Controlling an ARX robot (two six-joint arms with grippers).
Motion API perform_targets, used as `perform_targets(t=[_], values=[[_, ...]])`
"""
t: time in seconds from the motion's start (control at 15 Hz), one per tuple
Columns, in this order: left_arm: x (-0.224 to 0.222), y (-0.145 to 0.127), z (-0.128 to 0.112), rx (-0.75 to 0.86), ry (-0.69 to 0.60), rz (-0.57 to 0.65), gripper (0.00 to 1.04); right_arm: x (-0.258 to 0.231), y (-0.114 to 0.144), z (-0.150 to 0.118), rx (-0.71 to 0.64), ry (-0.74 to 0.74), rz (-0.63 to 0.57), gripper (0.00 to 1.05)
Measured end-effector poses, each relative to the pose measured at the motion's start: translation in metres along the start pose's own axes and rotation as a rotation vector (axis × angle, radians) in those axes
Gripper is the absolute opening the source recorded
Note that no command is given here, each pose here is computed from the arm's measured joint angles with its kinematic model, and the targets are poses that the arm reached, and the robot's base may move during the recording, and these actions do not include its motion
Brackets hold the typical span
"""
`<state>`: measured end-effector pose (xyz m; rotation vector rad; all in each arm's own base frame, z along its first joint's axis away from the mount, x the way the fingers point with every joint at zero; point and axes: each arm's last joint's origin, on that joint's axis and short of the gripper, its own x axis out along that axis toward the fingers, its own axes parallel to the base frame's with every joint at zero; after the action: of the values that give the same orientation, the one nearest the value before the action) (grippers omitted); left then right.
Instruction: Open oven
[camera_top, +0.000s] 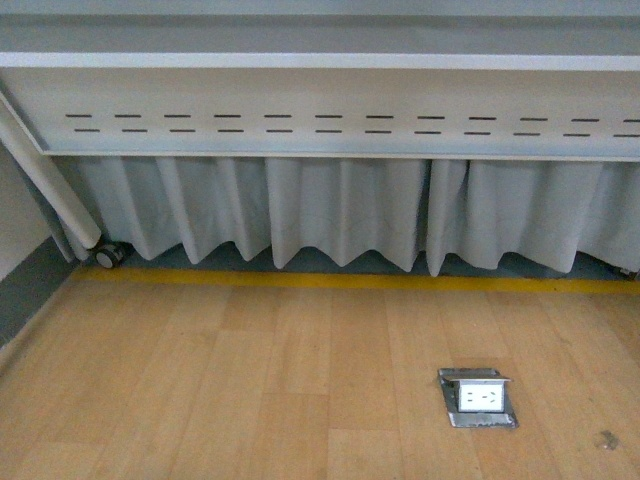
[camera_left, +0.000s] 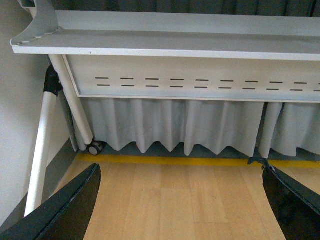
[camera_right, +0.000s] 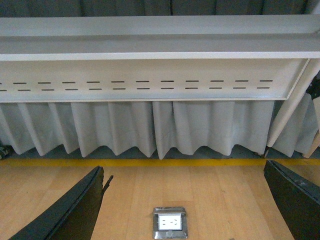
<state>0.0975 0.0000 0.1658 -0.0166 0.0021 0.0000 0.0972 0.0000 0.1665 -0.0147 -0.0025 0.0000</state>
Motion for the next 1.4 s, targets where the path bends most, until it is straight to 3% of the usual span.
perform_targets(t=[1.4], values=[[0.0000, 0.0000, 0.0001, 0.000, -0.001, 0.000, 0.98, 0.0000, 0.0000, 0.0000, 0.000, 0.000, 0.000, 0.98]])
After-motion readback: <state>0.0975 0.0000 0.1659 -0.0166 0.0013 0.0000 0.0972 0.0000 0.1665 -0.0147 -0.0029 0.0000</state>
